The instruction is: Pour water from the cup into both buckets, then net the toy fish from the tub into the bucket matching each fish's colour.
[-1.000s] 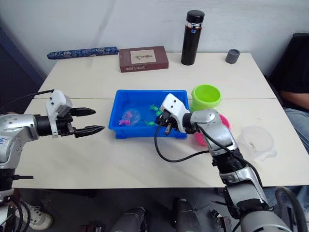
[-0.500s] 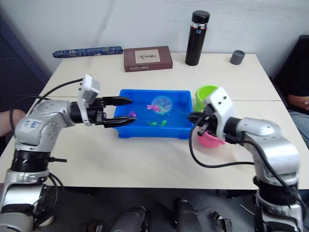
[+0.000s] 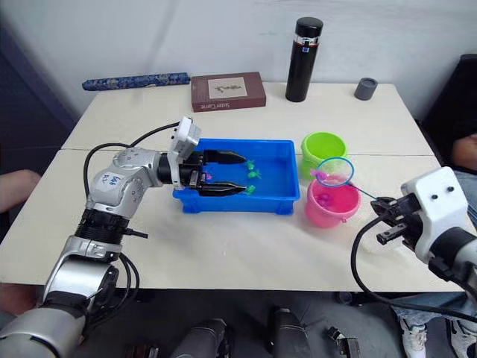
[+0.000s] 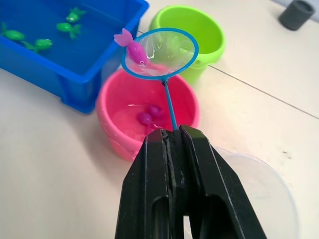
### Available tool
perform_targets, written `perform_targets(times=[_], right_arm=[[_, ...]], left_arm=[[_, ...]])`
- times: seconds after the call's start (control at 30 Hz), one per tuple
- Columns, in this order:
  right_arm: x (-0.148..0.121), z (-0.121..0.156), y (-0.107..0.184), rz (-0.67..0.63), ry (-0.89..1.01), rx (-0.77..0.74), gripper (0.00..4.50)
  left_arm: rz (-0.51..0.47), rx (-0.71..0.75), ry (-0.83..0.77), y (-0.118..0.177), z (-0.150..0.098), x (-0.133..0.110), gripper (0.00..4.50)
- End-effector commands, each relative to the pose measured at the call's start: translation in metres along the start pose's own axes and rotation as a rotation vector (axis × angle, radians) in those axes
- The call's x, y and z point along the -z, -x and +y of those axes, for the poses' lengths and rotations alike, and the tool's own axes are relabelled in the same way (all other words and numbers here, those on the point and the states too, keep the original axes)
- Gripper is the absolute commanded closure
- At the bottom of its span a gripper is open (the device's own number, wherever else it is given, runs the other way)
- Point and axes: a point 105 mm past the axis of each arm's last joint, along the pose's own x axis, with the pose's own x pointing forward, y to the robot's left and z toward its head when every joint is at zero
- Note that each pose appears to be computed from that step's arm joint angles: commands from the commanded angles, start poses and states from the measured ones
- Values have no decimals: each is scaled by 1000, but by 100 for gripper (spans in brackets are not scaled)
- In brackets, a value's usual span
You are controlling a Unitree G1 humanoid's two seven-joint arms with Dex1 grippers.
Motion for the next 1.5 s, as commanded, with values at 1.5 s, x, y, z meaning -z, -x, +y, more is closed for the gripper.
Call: perform_targets(times=[1.5], right_arm=[[-73,116,-134,-226,35,-601,450]], left_arm=[[307,-582,5,156,-1,36,10]])
